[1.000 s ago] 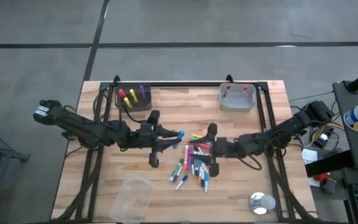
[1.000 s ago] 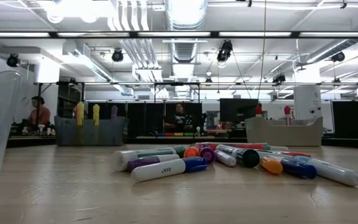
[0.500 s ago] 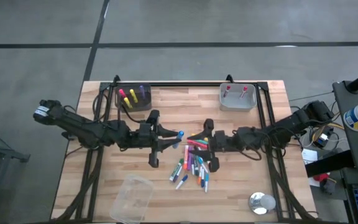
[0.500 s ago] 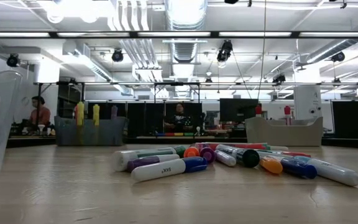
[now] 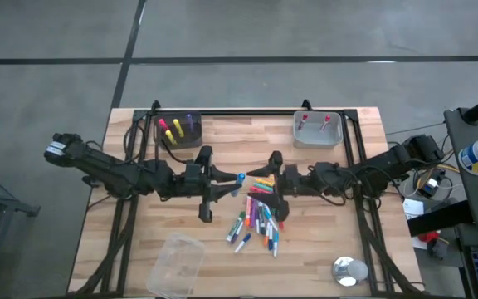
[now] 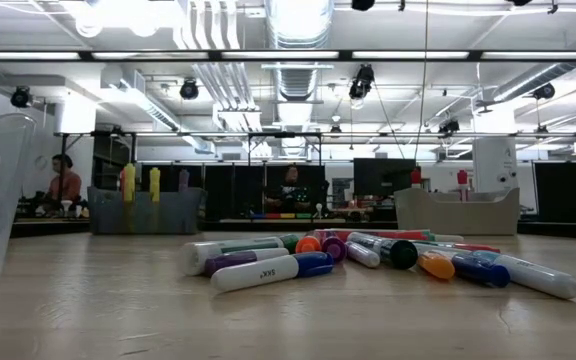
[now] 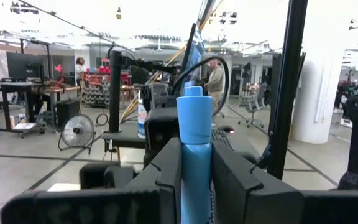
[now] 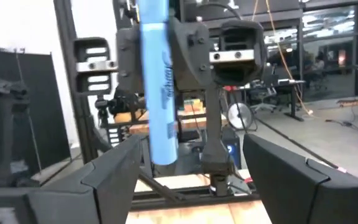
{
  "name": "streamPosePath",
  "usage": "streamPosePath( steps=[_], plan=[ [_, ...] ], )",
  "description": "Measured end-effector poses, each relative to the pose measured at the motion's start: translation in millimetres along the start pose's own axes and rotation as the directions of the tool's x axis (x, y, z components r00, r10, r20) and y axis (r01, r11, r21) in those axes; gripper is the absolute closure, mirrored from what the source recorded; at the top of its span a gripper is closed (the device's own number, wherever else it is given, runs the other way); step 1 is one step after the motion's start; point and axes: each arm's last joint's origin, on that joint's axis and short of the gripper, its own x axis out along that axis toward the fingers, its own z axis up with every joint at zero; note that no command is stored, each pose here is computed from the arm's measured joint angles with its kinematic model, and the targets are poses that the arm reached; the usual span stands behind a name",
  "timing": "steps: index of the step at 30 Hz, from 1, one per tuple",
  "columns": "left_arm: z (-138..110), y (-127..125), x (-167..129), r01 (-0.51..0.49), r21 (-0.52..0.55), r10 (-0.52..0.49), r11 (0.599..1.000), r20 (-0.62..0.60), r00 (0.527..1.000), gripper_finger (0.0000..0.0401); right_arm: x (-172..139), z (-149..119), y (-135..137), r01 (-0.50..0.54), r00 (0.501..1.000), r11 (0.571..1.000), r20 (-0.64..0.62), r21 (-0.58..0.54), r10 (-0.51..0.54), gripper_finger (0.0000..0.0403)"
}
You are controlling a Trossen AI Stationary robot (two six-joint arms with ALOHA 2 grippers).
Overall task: Pick & Place Markers
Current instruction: Put the blue highlighter pen into the black bin
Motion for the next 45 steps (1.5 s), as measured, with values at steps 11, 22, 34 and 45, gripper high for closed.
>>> streamPosePath(
  steps=[11,22,34,45],
  plan=[
    [-4,1,-1,-0.002,0.005,0.002,1.0,-0.003,1.0,0.0339,33,-12,3,-0.001,1.0,0.999,-0.022,-0.039,0.001,0.0148],
    [-5,1,-1,-0.002,0.024,0.002,1.0,-0.012,1.0,0.0339,40,-12,5,-0.016,0.999,0.998,-0.042,-0.065,0.013,0.0181],
    [-8,1,-2,-0.003,0.027,0.004,1.0,-0.02,1.0,0.0339,40,-15,5,-0.016,0.998,0.997,-0.065,-0.078,0.011,0.0277],
    [-10,3,-2,-0.055,-0.014,0.055,0.998,-0.032,0.998,0.0321,40,-15,5,-0.012,0.997,0.997,-0.073,-0.077,0.007,0.0334]
  ],
)
